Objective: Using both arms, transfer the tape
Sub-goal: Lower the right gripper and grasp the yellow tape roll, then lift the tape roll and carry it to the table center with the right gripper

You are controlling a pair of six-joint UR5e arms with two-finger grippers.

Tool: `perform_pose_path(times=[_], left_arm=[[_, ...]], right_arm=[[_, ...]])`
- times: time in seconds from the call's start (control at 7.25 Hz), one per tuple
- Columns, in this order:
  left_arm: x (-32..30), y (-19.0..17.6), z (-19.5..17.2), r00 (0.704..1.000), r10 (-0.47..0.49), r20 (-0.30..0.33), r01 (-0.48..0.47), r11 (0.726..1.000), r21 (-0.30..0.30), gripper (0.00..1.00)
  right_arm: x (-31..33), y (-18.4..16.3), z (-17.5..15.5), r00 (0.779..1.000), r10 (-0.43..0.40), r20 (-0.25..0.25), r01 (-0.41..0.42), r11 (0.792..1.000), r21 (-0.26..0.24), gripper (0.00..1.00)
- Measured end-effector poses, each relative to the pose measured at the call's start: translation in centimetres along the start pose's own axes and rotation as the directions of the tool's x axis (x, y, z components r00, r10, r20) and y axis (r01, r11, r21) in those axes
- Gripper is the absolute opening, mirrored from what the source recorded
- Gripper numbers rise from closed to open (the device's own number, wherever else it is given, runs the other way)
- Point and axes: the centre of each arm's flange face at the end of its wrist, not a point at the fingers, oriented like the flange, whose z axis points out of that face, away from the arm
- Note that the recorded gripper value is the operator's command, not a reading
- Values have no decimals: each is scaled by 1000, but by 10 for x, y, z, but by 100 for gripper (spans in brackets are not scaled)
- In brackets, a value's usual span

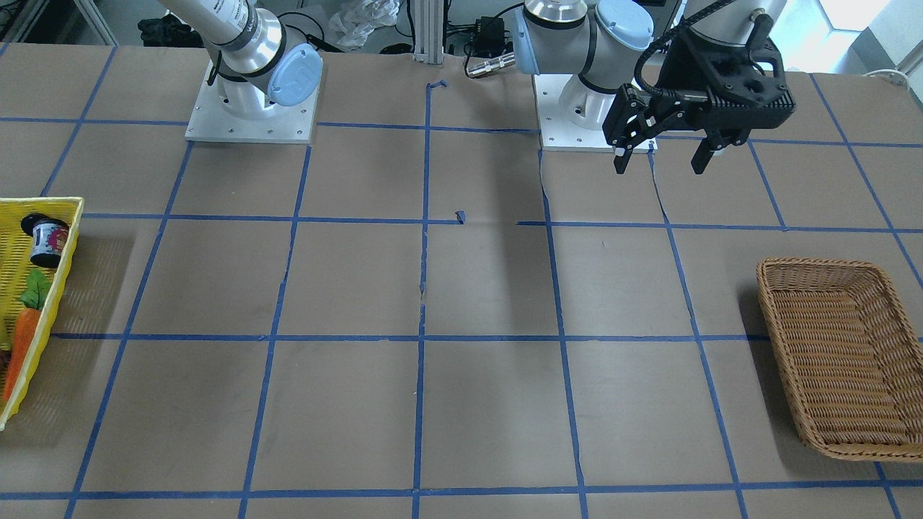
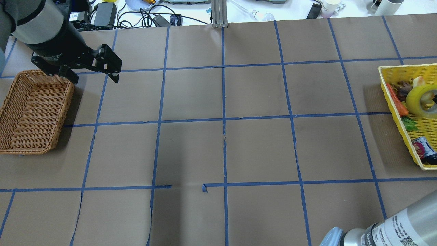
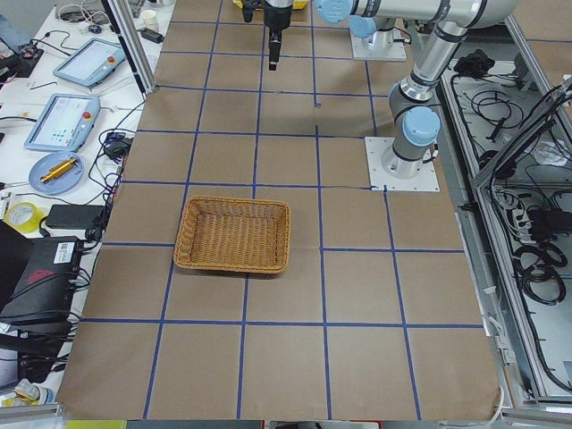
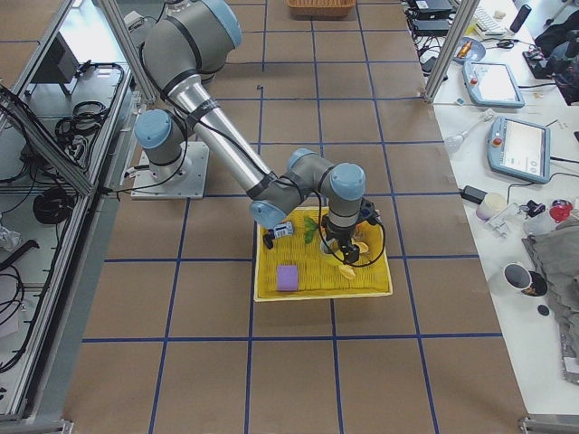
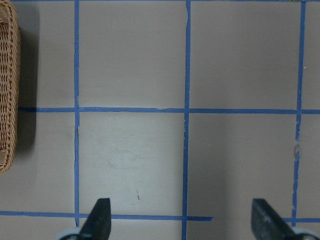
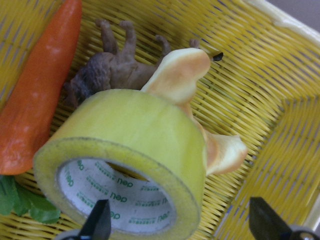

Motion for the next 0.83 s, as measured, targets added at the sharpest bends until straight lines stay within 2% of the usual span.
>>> perform_pose_path(times=[0.14,0.28,0.55,0.83], left_arm=[[0,0,0,1000,0,0,0,1000,0,100],[0,0,0,1000,0,0,0,1000,0,100],[0,0,0,1000,0,0,0,1000,-1,100],[0,0,0,1000,0,0,0,1000,-1,100]], right_arm=[[1,-1,9,1000,6,0,-6,1000,1,11],[1,-2,15,999,35,3,-35,999,0,0],[1,-1,16,995,101,2,-101,995,-3,0],[1,-1,7,994,110,-5,-110,994,-3,0]])
